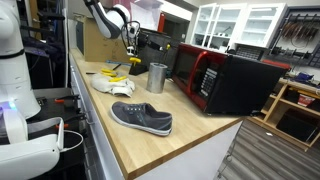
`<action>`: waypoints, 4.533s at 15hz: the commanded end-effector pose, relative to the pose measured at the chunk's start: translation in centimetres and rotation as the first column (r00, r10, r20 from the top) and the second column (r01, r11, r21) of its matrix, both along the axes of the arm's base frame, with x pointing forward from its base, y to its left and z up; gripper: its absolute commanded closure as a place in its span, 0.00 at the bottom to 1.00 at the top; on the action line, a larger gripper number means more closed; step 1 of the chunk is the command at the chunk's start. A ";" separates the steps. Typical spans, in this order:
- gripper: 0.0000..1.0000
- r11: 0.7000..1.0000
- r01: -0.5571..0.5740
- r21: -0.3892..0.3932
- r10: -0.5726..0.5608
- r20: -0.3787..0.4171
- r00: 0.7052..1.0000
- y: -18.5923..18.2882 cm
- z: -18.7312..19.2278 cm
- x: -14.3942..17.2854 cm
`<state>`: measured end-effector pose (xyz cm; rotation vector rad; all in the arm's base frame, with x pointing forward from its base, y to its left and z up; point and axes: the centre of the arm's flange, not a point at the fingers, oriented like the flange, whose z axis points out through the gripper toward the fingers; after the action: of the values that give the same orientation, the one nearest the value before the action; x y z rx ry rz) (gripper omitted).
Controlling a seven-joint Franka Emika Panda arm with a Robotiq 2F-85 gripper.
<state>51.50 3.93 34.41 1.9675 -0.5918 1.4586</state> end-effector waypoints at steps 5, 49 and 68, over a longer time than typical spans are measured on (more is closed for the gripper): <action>0.97 0.999 -0.046 -0.019 0.047 0.062 0.997 -0.3 -2.7 -1.6; 0.00 0.765 -0.177 0.619 0.621 -0.639 0.453 -7.9 23.7 6.7; 0.00 0.583 -0.437 0.685 0.684 -0.704 -0.191 -11.9 10.8 13.2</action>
<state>63.66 -7.39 45.55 2.9111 0.9486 0.0487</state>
